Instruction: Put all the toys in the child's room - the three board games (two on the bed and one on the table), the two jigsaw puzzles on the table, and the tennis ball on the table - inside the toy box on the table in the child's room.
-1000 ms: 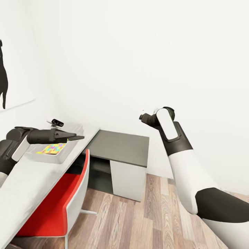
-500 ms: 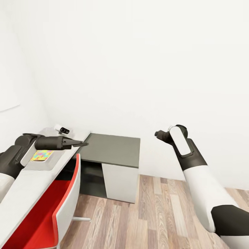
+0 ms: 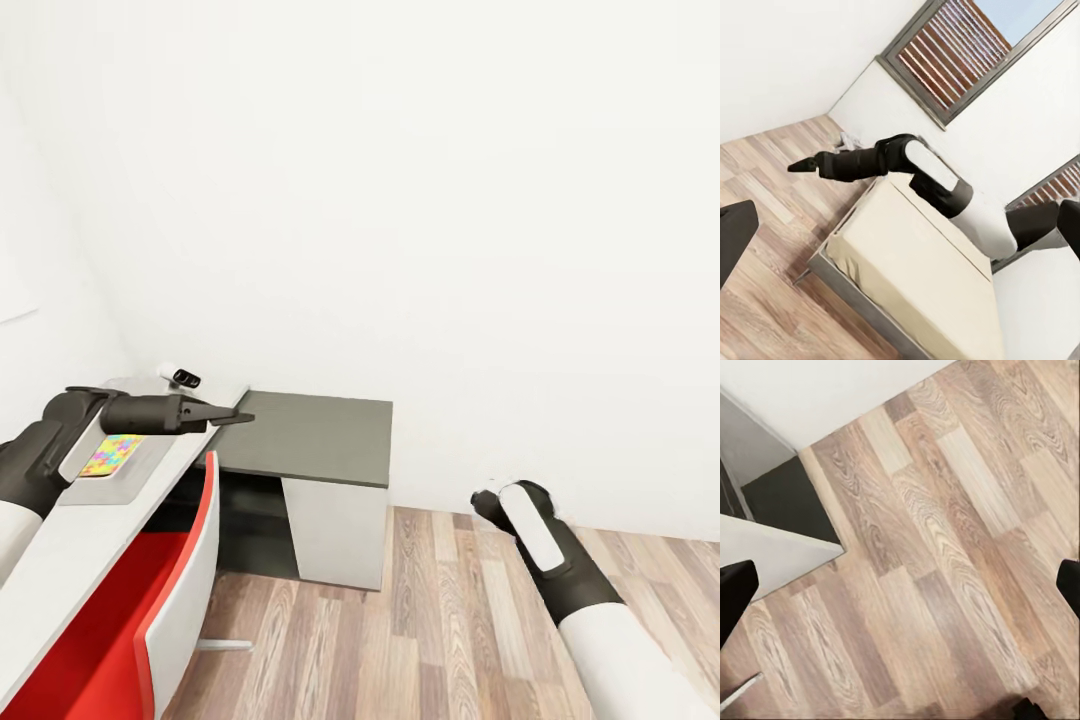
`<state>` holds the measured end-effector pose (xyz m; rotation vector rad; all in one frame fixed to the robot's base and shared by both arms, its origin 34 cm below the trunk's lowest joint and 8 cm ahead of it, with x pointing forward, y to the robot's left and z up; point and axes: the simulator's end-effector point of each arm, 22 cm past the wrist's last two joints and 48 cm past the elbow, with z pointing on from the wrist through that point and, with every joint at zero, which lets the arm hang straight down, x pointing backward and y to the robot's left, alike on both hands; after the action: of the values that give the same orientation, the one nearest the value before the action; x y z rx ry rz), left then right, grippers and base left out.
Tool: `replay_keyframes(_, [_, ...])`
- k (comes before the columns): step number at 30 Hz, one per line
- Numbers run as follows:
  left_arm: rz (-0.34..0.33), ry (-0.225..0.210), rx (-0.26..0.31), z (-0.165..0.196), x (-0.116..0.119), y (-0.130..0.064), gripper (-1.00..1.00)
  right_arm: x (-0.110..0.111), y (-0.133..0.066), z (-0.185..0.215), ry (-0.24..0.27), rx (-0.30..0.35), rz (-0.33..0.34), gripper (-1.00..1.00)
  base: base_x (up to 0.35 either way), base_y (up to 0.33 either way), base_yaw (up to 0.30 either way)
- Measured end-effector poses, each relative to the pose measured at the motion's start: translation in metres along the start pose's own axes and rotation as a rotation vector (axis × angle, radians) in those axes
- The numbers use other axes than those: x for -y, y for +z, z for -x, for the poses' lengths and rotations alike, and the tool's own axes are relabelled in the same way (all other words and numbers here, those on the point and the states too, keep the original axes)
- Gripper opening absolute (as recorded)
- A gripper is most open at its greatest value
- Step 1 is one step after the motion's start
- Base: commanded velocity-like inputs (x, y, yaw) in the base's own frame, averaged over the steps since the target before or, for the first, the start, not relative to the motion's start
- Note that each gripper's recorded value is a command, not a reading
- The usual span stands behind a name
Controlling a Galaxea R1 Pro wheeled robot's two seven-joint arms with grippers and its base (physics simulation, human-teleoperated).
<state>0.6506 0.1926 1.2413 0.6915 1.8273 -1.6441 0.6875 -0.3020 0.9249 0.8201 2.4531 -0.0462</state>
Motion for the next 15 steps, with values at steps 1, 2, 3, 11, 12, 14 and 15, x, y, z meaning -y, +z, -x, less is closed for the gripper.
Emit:
replay_keyframes(1, [0.0, -0.001, 0.0, 0.0, 0.0, 0.0, 1.0, 0.01, 0.005, -0.014, 0.004, -0.012, -0.016, 1.0, 0.0, 0.0, -0.003])
replay_keyframes(2, [0.001, -0.004, -0.001, -0.002, -0.001, -0.001, 1.0, 0.025, 0.013, -0.034, 0.011, -0.028, -0.044, 1.0, 0.0, 0.0, -0.002])
replay_keyframes(3, [0.003, -0.008, -0.001, -0.004, -0.002, -0.001, 1.0, 0.042, 0.019, -0.055, 0.014, -0.042, -0.073, 1.0, 0.0, 0.0, -0.002])
replay_keyframes(11, [0.009, 0.014, -0.005, -0.019, -0.01, 0.0, 1.0, 0.119, 0.037, -0.118, -0.033, 0.038, -0.26, 1.0, 0.0, 0.0, 0.0])
replay_keyframes(12, [0.009, 0.016, -0.005, -0.019, -0.011, 0.0, 1.0, 0.123, 0.038, -0.122, -0.044, 0.041, -0.273, 1.0, 0.0, 0.0, 0.0])
replay_keyframes(14, [0.014, 0.019, -0.006, -0.022, -0.013, 0.0, 1.0, 0.142, 0.046, -0.14, -0.07, 0.045, -0.322, 1.0, 0.0, 0.0, 0.0])
replay_keyframes(15, [0.018, 0.017, -0.008, -0.027, -0.016, 0.0, 1.0, 0.148, 0.049, -0.145, -0.066, 0.052, -0.332, 1.0, 0.0, 0.0, 0.0])
